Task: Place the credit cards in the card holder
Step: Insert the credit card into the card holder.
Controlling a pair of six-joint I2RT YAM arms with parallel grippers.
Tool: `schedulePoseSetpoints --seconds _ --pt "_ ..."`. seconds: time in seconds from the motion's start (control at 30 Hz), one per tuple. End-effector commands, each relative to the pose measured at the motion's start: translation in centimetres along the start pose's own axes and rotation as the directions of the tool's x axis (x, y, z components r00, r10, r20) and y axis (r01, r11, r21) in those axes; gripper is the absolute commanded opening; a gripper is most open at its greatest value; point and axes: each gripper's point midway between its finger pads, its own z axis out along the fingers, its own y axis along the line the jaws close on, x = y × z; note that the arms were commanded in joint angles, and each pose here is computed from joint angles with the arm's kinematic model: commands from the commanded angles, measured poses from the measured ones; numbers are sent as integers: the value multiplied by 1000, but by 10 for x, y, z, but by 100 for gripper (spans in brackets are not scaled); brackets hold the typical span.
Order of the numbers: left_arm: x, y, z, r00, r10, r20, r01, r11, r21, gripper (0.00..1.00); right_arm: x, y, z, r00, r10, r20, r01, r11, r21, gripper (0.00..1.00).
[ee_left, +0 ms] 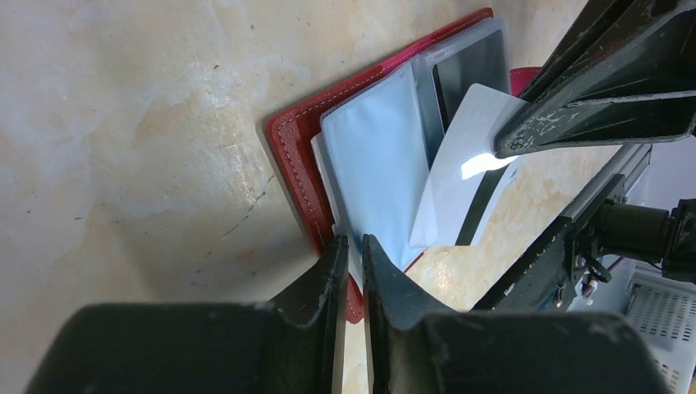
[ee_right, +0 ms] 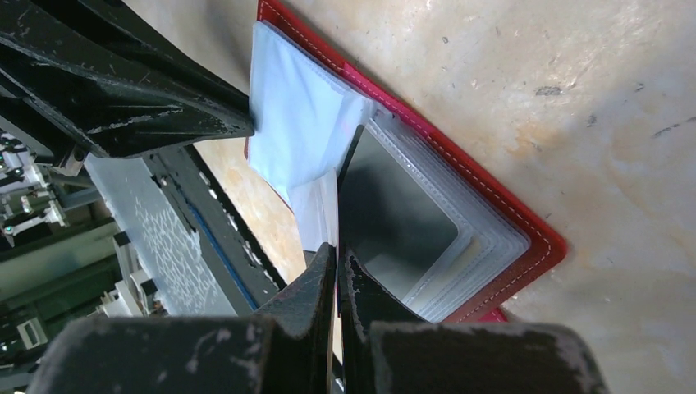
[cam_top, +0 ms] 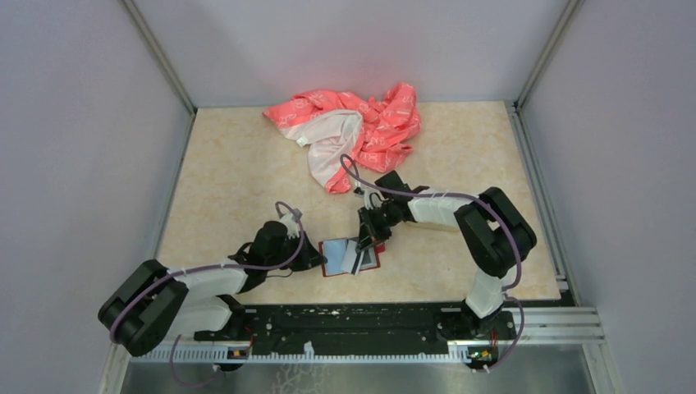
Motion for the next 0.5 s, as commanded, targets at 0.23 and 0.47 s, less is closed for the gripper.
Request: schedulePoseSetpoints --seconds 0.23,0.47 --pt "-6 4 6 998 64 -8 -64 998 -28 20 -11 3 10 998 -59 -29 59 998 -16 6" --pt "-10 8 8 997 75 -6 -75 995 -64 21 -7 -1 14 991 -54 -119 50 998 -35 6"
